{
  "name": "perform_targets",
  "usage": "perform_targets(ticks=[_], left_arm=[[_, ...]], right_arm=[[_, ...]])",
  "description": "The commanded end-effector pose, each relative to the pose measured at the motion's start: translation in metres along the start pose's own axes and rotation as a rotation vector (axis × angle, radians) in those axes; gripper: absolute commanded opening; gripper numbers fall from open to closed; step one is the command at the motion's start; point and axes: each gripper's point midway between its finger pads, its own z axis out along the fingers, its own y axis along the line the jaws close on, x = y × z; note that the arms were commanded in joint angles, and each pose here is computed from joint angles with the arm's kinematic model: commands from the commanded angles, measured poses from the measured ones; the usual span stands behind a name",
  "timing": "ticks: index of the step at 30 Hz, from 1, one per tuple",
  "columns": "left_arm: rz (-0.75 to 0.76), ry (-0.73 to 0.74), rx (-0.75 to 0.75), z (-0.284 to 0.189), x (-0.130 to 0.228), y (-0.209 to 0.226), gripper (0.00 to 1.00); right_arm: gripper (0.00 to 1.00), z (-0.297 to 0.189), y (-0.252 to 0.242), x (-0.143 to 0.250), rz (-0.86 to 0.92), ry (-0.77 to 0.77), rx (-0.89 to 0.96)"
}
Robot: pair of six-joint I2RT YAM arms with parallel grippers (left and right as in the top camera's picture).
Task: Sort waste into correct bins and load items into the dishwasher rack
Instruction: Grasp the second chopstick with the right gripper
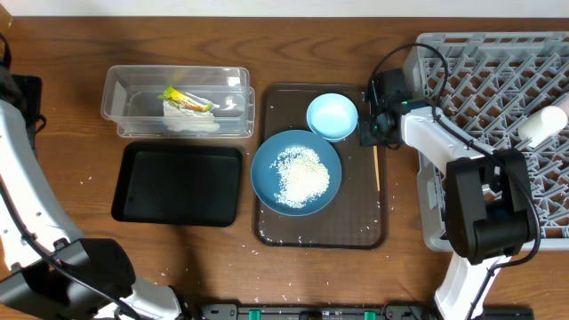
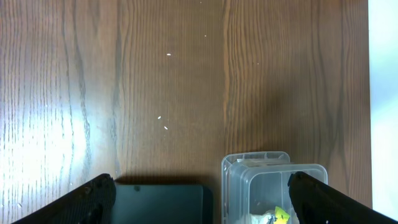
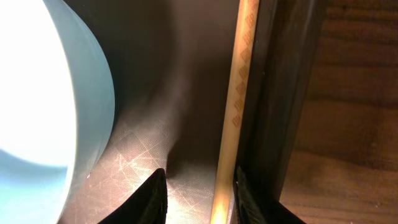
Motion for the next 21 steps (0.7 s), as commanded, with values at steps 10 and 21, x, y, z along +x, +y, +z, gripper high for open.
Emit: perform_targets(ticks=[10,21], left_arm=[[0.015,-0.011,-0.022,0.003,-0.002,0.003,0.92],[0.015,-0.011,-0.022,0.003,-0.002,0.003,0.92]], right_arm=[[0.23,0.011,-0.003,0.013,0.011,0.021,0.027],[0.01,0.013,-0.004,0.017,0.052,0.028,0.033]])
